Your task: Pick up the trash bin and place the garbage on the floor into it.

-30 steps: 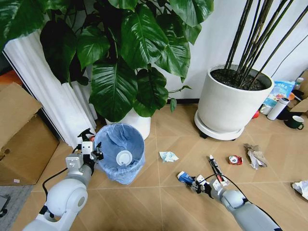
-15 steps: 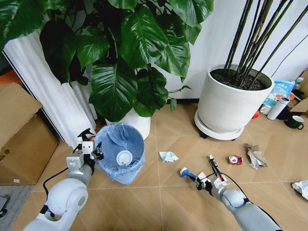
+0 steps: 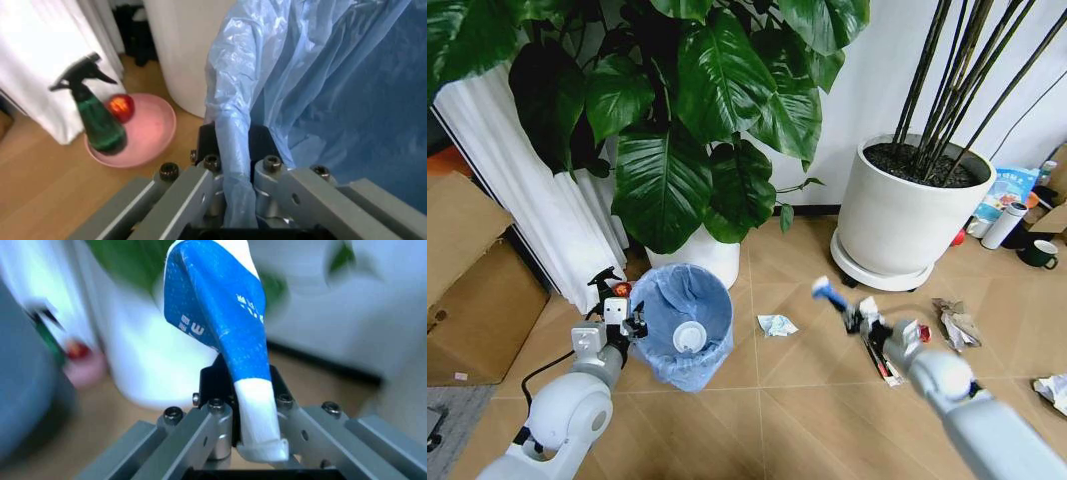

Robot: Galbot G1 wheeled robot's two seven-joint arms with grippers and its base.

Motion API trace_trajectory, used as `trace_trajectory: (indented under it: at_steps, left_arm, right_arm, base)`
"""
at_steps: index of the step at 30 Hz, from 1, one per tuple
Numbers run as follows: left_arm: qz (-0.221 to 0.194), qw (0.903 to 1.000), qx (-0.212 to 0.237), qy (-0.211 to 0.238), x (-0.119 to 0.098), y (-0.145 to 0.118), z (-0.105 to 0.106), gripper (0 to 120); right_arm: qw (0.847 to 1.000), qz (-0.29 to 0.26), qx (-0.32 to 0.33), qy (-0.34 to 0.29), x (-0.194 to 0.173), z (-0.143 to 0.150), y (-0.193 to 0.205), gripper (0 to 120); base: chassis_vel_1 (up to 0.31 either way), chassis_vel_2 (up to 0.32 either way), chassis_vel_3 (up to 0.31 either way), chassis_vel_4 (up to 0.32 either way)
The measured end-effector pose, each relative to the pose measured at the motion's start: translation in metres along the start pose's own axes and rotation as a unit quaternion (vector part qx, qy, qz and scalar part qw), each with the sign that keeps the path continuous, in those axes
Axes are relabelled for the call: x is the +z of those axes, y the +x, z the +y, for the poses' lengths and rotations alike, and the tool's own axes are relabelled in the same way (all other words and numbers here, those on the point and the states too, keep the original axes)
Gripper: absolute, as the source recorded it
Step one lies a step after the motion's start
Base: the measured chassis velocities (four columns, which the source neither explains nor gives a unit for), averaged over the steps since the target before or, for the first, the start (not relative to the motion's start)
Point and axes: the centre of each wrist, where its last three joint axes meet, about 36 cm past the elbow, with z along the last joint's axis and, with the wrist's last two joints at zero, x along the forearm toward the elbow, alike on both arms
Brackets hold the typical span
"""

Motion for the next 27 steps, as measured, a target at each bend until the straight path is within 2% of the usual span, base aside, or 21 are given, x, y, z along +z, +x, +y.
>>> trace_trajectory:
  at_steps: [2,4,6,8,10,12,20,23,25,27]
  left_arm:
    - [0.007,1.0,0.005,0.001,-0.001,-0.005,-0.002,0]
    - [0.022,0.9996,0.018,0.003,-0.007,-0.016,-0.008,0]
    - [0.024,0.9995,0.02,0.003,-0.008,-0.018,-0.01,0]
    - [0.037,0.9988,0.031,0.007,-0.014,-0.028,-0.019,0]
    - [0.04,0.9986,0.033,0.008,-0.015,-0.03,-0.021,0]
    - [0.046,0.9981,0.04,0.01,-0.022,-0.036,-0.029,0]
    - [0.051,0.9977,0.042,0.015,-0.031,-0.044,-0.028,0]
    - [0.05,0.998,0.034,0.017,-0.035,-0.046,-0.021,0]
    - [0.049,0.9981,0.033,0.018,-0.035,-0.046,-0.019,0]
    - [0.048,0.9981,0.032,0.02,-0.036,-0.047,-0.018,0]
  right_arm:
    - [1.0,-0.01,-0.017,-0.004,-0.02,0.011,-0.004,1]
    - [0.997,-0.028,-0.065,-0.021,-0.053,0.041,-0.011,1]
    - [0.996,-0.028,-0.078,-0.026,-0.058,0.049,-0.013,1]
    - [0.99,-0.032,-0.13,-0.039,-0.077,0.081,-0.024,1]
    - [0.989,-0.031,-0.137,-0.04,-0.079,0.086,-0.027,1]
    - [0.985,-0.029,-0.165,-0.036,-0.086,0.103,-0.047,1]
    - [0.983,0.008,-0.18,-0.033,-0.072,0.116,-0.085,1]
    - [0.982,0.025,-0.188,-0.022,-0.066,0.121,-0.093,15]
    - [0.981,0.029,-0.19,-0.019,-0.066,0.124,-0.094,18]
    - [0.98,0.032,-0.193,-0.019,-0.066,0.129,-0.097,30]
  base:
    - [0.0,0.0,0.0,0.0]
    - [0.0,0.0,0.0,0.0]
    - [0.0,0.0,0.0,0.0]
    - [0.0,0.0,0.0,0.0]
    - [0.0,0.0,0.0,0.0]
    - [0.0,0.0,0.0,0.0]
    - [0.0,0.0,0.0,0.0]
    - [0.0,0.0,0.0,0.0]
    - [0.0,0.0,0.0,0.0]
    - [0.0,0.0,0.0,0.0]
